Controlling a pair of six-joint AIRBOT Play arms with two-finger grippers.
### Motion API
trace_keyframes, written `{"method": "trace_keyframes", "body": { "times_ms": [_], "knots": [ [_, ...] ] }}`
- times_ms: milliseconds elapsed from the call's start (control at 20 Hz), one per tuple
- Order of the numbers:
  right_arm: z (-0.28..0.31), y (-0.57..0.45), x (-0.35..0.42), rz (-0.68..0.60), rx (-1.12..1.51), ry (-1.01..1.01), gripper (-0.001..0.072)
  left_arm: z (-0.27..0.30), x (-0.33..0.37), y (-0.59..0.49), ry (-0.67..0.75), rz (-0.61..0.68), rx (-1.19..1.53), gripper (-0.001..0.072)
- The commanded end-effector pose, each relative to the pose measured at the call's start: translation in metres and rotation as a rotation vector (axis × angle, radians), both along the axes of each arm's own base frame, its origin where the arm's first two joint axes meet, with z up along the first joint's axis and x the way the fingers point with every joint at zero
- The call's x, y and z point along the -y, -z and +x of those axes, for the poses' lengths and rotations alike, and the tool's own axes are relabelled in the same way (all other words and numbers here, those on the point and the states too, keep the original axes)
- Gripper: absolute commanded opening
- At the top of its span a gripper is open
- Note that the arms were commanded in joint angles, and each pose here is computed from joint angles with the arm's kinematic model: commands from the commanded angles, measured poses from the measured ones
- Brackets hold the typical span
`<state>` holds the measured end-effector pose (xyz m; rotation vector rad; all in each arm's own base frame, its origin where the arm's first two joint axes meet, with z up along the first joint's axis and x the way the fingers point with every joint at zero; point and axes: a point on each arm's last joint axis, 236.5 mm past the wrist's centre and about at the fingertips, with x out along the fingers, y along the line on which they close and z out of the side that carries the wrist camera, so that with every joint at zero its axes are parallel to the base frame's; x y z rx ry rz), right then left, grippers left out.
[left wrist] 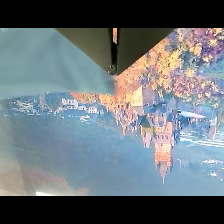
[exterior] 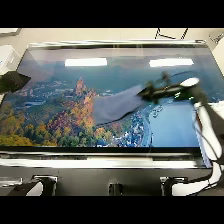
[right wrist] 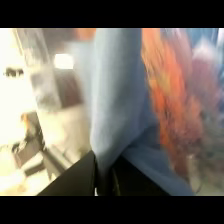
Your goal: Fold the clothes and pants, and hang the long-sleeved shirts on hangers.
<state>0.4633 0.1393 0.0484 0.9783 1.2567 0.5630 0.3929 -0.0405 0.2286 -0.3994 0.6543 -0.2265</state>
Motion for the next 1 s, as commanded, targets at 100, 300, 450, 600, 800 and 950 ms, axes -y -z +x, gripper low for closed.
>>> {"method": "trace_keyframes", "body": {
  "times_ms": [100,300,450,600,800,950],
  "knots": [
    [-0.004,-0.12,0.193,-0.258,0.124,0.346,0.0036,0.0,0.0,0.0,0.0,0.0,0.001,0.0023],
    [-0.046,-0.183,0.303,-0.334,0.174,0.658,0.0036,0.0,0.0,0.0,0.0,0.0,0.001,0.0023],
    [-0.084,-0.202,0.354,-0.344,0.149,0.825,0.0036,0.0,0.0,0.0,0.001,0.001,0.001,0.0023],
    [-0.121,-0.21,0.384,-0.329,0.091,0.939,0.0036,0.0,0.0,0.0,0.001,0.003,0.003,0.0023],
    [-0.159,-0.23,0.406,-0.324,0.08,1.091,0.0037,0.0,0.0,-0.001,0.0,0.003,0.006,0.0023],
    [-0.189,-0.232,0.407,-0.313,0.023,1.142,0.0038,0.001,0.0,-0.001,0.006,0.012,0.01,0.0023]
  ]
}}
